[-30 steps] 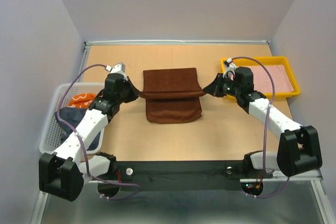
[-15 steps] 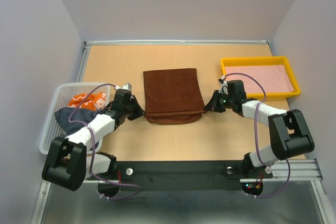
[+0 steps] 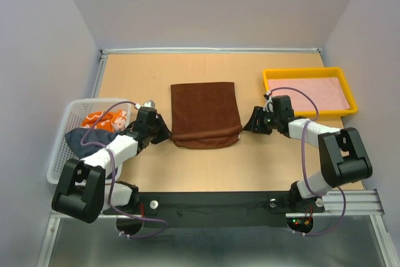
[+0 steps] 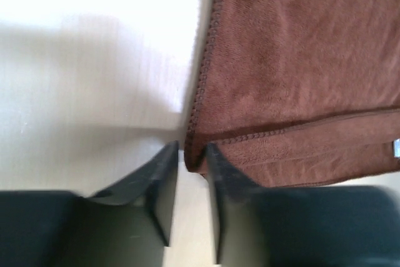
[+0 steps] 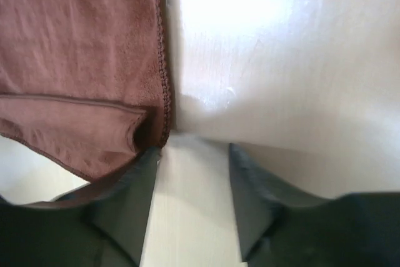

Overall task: Fold and stack the towels
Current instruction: Fold the towel

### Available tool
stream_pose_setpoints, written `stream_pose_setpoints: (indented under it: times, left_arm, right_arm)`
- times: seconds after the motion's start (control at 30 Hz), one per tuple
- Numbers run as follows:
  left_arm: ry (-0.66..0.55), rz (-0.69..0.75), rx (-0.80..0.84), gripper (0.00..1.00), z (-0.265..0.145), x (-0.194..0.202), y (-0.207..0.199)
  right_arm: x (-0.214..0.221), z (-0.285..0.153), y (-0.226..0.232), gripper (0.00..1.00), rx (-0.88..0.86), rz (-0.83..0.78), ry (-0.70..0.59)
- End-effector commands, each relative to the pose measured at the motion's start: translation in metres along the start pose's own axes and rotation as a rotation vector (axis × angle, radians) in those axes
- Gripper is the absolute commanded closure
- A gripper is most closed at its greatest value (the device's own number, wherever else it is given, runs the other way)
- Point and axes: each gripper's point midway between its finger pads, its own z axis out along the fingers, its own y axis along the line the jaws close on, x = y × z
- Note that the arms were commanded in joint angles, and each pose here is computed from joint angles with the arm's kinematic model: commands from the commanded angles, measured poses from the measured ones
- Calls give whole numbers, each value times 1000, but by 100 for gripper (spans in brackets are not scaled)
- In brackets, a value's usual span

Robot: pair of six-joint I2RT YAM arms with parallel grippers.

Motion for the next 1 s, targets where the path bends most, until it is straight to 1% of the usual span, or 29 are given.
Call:
stream_pose_setpoints:
  times: [0.0,0.03,0.1,0.13,0.17,0.2,0.23,0.27,0.37,0.5,0.67,0.73,0.87,0.93,0.97]
  left_arm:
    - [-96,17,10,49,-16,-26,-17]
    - [-106,17,13,38,-24,-28,-21]
    - [-128,24,-9,33,-31,-28,-22]
    - [-108,41,-7,32,-35,-17,-26]
    - [-111,22,2,32,-40,-13,-30]
    - [-92,37,6,32,-42,-2,-33]
    - [-90,20,1,32,-43,1,-30]
    - [-67,0,8,32,-43,14,-31]
    - [-33,-16,-11,32,-38,36,-23]
    - [-18,-37,-27,34,-30,44,-19]
    - [-14,-43,-27,35,-22,43,-26]
    - [1,-36,-39,35,-18,47,-26]
    - [4,-38,-55,37,-13,48,-26]
    - [4,-41,-64,38,-11,47,-25]
    - [1,-42,-60,38,-11,46,-27]
  right_arm:
    - [-39,-21,15,39,1,-45,-140]
    - [-38,-25,14,34,23,-34,-150]
    - [-40,-38,20,32,28,-34,-183]
    - [-32,-40,23,32,38,-20,-167]
    - [-30,-42,22,31,56,-13,-174]
    - [-26,-46,24,30,56,-6,-179]
    - [-19,-47,25,30,57,5,-169]
    - [-12,-47,29,30,52,37,-159]
    - [5,-44,37,30,45,85,-134]
    - [23,-31,44,24,62,128,-82]
    - [31,-18,48,23,86,158,-59]
    - [34,-14,49,24,92,159,-49]
    - [39,-8,46,32,114,171,-41]
    - [40,-5,44,41,116,182,-44]
    - [41,-5,44,43,114,185,-41]
